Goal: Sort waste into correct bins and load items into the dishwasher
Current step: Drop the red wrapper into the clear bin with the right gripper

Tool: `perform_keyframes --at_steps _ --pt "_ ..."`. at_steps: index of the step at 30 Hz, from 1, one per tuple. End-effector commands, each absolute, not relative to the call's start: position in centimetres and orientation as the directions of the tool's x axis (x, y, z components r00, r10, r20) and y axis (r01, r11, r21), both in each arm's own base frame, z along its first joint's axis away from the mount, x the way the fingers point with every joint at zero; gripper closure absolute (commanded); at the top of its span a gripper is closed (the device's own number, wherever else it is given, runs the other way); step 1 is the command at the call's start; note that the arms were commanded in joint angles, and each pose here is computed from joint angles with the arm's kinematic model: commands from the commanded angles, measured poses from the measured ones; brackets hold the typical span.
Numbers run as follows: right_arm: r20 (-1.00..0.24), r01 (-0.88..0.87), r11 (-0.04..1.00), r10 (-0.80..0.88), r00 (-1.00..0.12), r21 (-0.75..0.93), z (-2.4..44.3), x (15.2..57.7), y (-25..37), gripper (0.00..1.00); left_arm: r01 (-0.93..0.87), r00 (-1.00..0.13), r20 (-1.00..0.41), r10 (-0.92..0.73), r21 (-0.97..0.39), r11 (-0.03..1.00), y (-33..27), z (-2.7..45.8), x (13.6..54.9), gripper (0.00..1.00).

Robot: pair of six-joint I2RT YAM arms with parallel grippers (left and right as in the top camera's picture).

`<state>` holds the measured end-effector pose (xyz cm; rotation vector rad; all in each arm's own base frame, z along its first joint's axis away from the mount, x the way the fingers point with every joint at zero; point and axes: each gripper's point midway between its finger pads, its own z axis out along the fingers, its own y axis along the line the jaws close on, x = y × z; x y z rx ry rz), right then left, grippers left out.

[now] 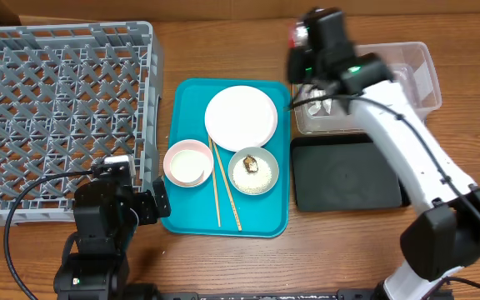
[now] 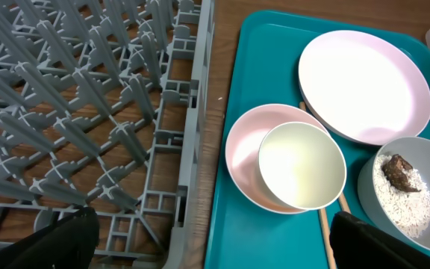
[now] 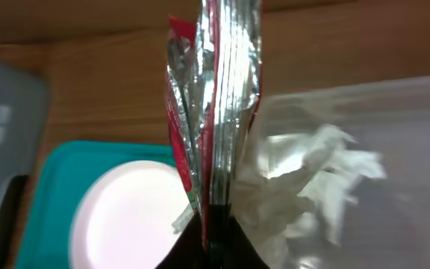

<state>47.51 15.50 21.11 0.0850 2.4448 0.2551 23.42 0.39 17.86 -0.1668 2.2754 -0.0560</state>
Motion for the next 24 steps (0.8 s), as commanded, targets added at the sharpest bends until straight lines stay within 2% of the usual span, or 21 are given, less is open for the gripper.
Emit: perform_keyframes --at_steps 1,3,4,5,8,9,18,24 --pt "-0.59 0.073 0.979 0.174 -0.788 0.191 20.1 48.1 12.1 0.87 -0.1 -0.624 -0.77 -0.131 -0.087 0.991 0.5 18.9 23.6 0.0" --pt "-0.577 0.104 0.976 0.197 -0.793 0.19 19.7 48.2 10.6 0.56 -0.1 -0.623 -0.771 -0.131 -0.087 0.991 0.5 18.9 23.6 0.0" --pt "-0.573 0.116 0.974 0.208 -0.793 0.193 19.7 48.3 9.9 0.44 -0.1 -0.622 -0.772 -0.131 -0.087 0.991 0.5 18.9 23.7 0.0" --pt "-0.573 0.129 0.973 0.218 -0.79 0.193 19.6 48.4 9.3 0.23 -0.1 -0.622 -0.772 -0.131 -0.088 0.991 0.5 18.9 23.7 0.0" --pt "-0.574 0.139 0.972 0.225 -0.787 0.19 19.9 48.4 8.6 0.08 -0.1 -0.622 -0.772 -0.131 -0.088 0.991 0.5 19.0 23.7 0.0" --pt "-0.572 0.144 0.971 0.228 -0.788 0.189 20.0 48.2 8.3 0.0 -0.1 -0.622 -0.772 -0.131 -0.088 0.991 0.5 19.0 23.7 0.0" --pt "-0.553 0.131 0.968 0.229 -0.801 0.212 24.3 43.5 7.7 0.0 -0.101 -0.622 -0.772 -0.131 -0.087 0.991 0.5 19.0 23.7 0.0" --pt "-0.422 0.133 0.967 0.215 -0.881 0.216 24.3 38.1 7.8 0.0 -0.101 -0.63 -0.766 -0.13 -0.084 0.991 0.5 18.8 23.5 0.0"
